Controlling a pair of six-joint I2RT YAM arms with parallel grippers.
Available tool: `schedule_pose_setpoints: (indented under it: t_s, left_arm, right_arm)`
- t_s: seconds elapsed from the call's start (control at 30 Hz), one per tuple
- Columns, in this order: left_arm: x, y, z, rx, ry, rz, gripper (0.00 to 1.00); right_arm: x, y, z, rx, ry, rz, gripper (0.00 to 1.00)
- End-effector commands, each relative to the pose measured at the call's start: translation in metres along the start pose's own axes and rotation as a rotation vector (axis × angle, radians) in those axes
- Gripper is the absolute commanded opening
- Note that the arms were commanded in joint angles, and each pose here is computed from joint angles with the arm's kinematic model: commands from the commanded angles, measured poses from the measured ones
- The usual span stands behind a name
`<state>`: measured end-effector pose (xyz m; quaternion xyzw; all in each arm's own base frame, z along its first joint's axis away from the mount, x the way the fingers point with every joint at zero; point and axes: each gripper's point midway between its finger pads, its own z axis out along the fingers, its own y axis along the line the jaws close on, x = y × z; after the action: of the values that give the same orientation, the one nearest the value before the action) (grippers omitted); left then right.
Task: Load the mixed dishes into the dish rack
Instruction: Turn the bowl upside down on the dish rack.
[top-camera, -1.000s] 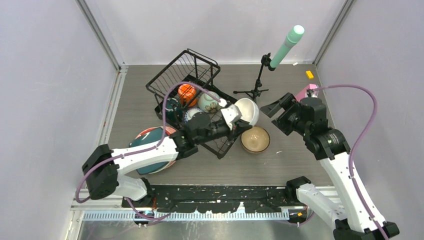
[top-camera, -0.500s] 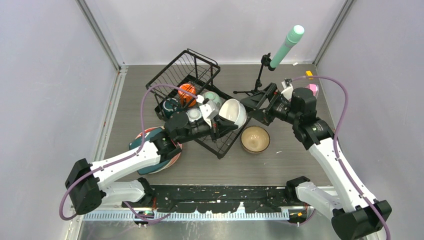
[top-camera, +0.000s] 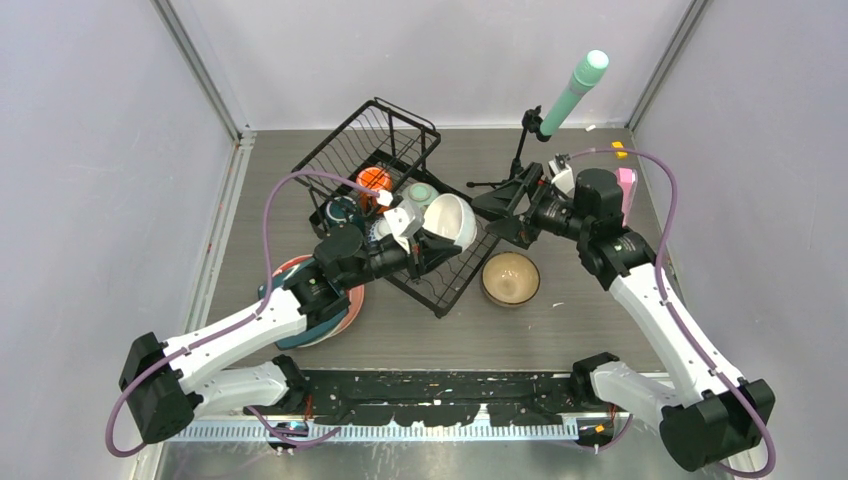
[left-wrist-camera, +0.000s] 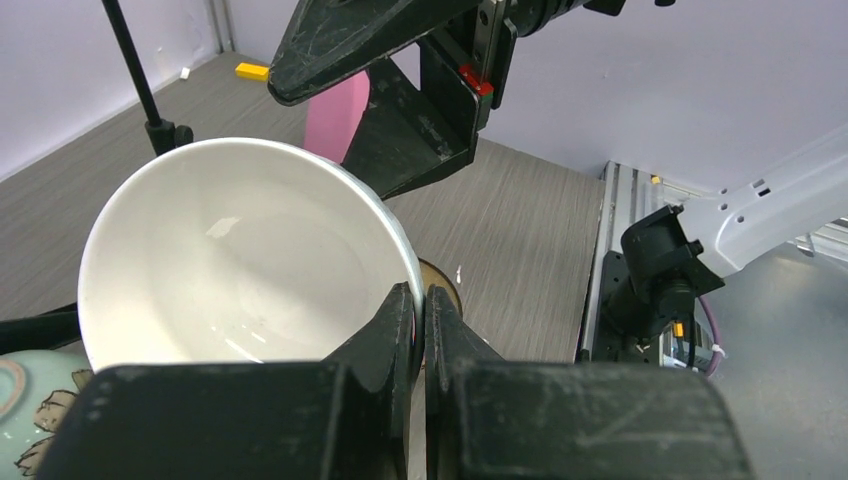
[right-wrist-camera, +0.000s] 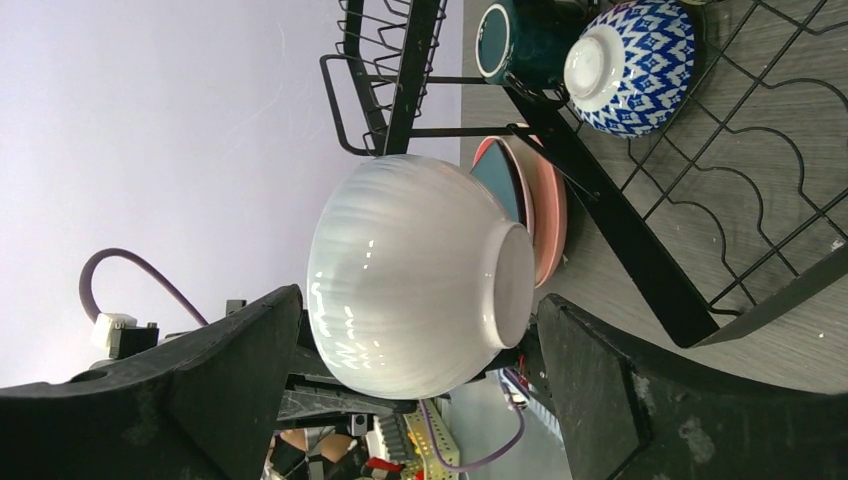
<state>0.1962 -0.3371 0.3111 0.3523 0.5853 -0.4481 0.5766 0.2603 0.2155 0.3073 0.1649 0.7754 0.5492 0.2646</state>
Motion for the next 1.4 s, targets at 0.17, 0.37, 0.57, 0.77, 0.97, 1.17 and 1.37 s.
schedule_pose_setpoints:
  t_s: [0.17,0.37,0.57,0.77,0.97,1.17,1.37]
  left_arm:
    - [-0.044,0.008,-0.002,-0.053,-0.151,0.070,0.00]
    - [-0.043,0.010,0.002,-0.059,-0.143,0.065,0.00]
    - [-0.040,0.012,0.007,-0.059,-0.151,0.052,0.00]
    - [-0.044,0.012,0.007,-0.062,-0.165,0.051,0.00]
    - [-0.046,0.012,0.005,-0.066,-0.171,0.052,0.00]
    - [-0.047,0.010,0.005,-0.057,-0.174,0.046,0.00]
    - [-0.048,0.004,0.008,-0.018,-0.180,0.028,0.00]
  right_arm:
    - [0.004,0.014,0.001,-0.025,0.070,-0.042,0.93]
    - [0.014,0.019,0.005,-0.084,0.142,-0.044,0.93]
    - [0.016,0.039,0.000,-0.137,0.163,-0.088,0.93]
    - [0.024,0.024,0.008,-0.095,0.194,-0.059,0.93]
    - [0.025,0.005,0.012,-0.031,0.181,-0.042,0.93]
    - [0.023,0.000,0.016,-0.022,0.176,-0.046,0.93]
    - [0.023,0.000,0.021,-0.036,0.179,-0.061,0.93]
